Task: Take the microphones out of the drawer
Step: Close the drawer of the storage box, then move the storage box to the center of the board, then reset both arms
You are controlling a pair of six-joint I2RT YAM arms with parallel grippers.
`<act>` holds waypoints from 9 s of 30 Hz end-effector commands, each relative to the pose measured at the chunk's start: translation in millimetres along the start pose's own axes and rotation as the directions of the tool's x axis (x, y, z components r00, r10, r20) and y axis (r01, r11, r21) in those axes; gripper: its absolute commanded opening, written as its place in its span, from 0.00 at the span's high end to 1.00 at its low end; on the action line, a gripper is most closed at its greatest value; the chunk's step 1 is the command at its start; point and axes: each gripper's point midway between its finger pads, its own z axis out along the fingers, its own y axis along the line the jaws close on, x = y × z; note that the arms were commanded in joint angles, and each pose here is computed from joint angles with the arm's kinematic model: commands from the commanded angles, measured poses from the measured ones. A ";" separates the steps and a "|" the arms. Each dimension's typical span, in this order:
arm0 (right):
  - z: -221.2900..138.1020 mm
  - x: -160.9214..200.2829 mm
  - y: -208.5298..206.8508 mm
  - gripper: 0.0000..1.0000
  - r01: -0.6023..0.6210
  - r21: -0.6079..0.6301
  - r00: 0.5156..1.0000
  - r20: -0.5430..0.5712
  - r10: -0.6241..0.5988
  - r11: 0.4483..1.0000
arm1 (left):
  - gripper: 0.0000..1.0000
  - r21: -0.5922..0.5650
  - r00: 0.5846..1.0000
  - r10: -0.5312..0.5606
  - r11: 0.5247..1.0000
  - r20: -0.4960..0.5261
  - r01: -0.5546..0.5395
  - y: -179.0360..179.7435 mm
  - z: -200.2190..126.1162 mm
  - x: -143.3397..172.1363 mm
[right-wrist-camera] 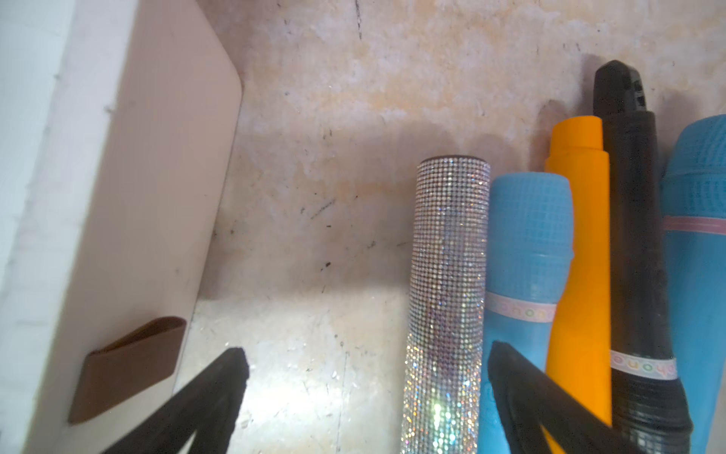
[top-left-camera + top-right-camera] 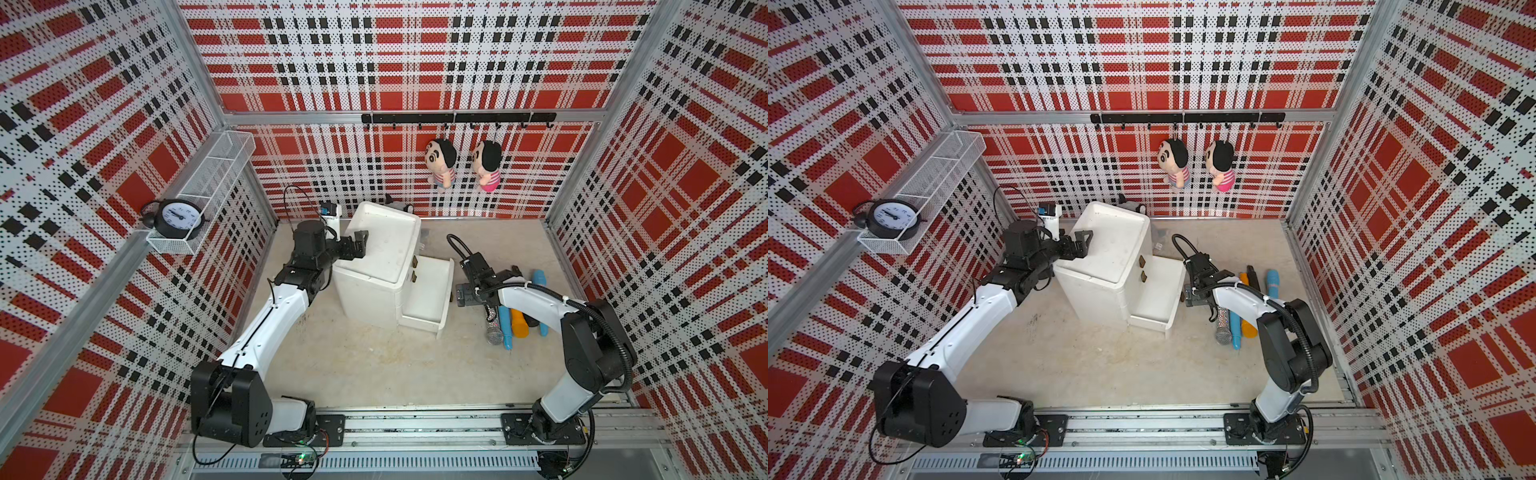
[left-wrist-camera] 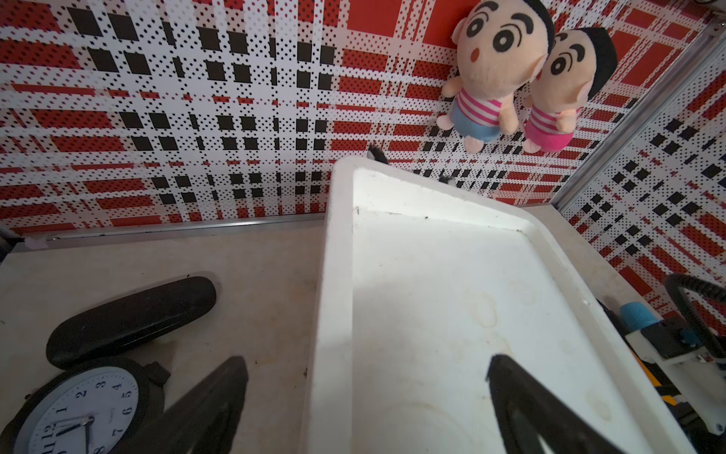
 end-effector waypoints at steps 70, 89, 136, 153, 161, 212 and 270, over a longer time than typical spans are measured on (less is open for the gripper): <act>19.4 -37.2 131.9 0.00 -0.016 -0.480 0.994 0.085 0.065 0.877 | 0.02 0.036 0.996 -0.026 0.999 -0.083 0.029 -2.8 12.2 25.7; 23.8 -41.1 154.8 0.00 -0.022 -0.545 0.993 0.082 0.079 0.838 | 0.02 0.044 0.996 -0.025 0.999 -0.088 0.029 -4.8 13.0 27.1; 19.1 -39.5 139.2 0.00 -0.020 -0.503 0.994 0.082 0.071 0.864 | 0.02 0.055 0.995 -0.021 0.998 -0.101 0.027 -8.7 13.8 30.7; -30.4 -76.1 10.6 0.00 -0.092 -0.334 0.970 0.182 0.159 0.938 | 0.02 0.168 0.983 0.090 0.984 -0.158 -0.063 -59.2 16.7 52.4; -52.4 -89.2 -52.8 0.00 -0.148 -0.279 0.947 0.237 0.218 0.949 | 0.02 0.256 0.959 0.204 0.955 -0.198 -0.150 -112.1 12.3 76.4; -72.6 -87.4 -130.1 0.00 -0.035 -0.187 0.801 0.583 0.139 0.982 | 0.02 -0.676 0.987 -0.078 0.721 0.140 0.153 156.8 -20.0 24.1; -23.3 -37.3 -116.4 0.00 0.014 -0.149 0.603 0.790 0.110 0.989 | 0.02 -0.510 0.909 0.187 0.860 0.371 0.032 146.0 -60.3 130.3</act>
